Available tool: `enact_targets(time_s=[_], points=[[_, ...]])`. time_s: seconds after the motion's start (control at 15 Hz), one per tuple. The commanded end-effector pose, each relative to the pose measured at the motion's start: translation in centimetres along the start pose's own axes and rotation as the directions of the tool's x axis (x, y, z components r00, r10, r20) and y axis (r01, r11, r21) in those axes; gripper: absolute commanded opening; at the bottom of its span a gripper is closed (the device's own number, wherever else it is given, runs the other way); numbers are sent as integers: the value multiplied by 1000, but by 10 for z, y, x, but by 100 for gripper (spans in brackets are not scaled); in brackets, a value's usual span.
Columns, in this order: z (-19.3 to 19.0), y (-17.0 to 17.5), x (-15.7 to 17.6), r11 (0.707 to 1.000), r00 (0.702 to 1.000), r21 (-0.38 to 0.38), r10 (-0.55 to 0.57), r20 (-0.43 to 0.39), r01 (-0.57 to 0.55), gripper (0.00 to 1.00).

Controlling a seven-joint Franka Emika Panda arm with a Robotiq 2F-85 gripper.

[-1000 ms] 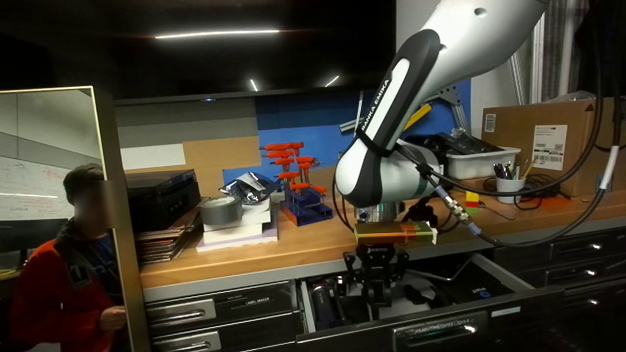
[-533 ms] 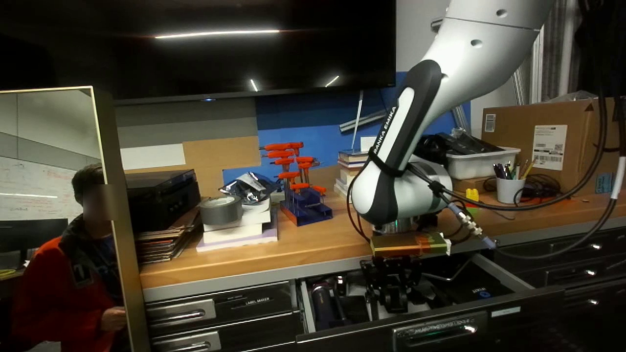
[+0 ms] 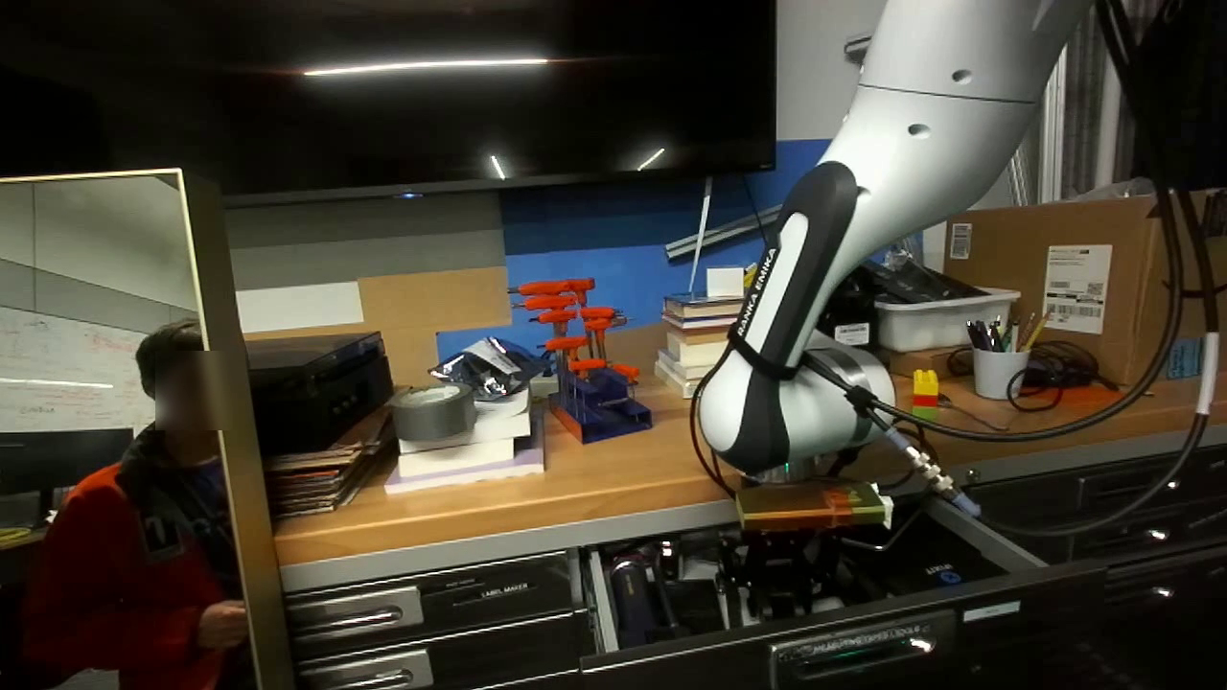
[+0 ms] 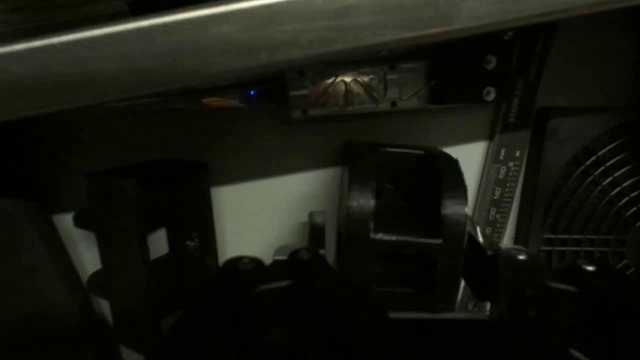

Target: Place the black objects inside the open drawer, push the drawer closed

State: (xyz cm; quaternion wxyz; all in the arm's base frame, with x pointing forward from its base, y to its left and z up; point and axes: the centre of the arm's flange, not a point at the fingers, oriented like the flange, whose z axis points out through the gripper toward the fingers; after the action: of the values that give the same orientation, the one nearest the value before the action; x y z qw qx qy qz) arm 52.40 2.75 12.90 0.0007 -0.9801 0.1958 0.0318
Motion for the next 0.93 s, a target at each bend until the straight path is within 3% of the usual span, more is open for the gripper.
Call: enact_targets(time_s=[0.0,0.6,0.87], points=[[-17,-5,2,1000,999,20,2,-37,-2,98],[-128,-19,4,999,989,46,30,-147,-23,100],[-180,-16,16,999,972,22,35,-231,-31,100]])
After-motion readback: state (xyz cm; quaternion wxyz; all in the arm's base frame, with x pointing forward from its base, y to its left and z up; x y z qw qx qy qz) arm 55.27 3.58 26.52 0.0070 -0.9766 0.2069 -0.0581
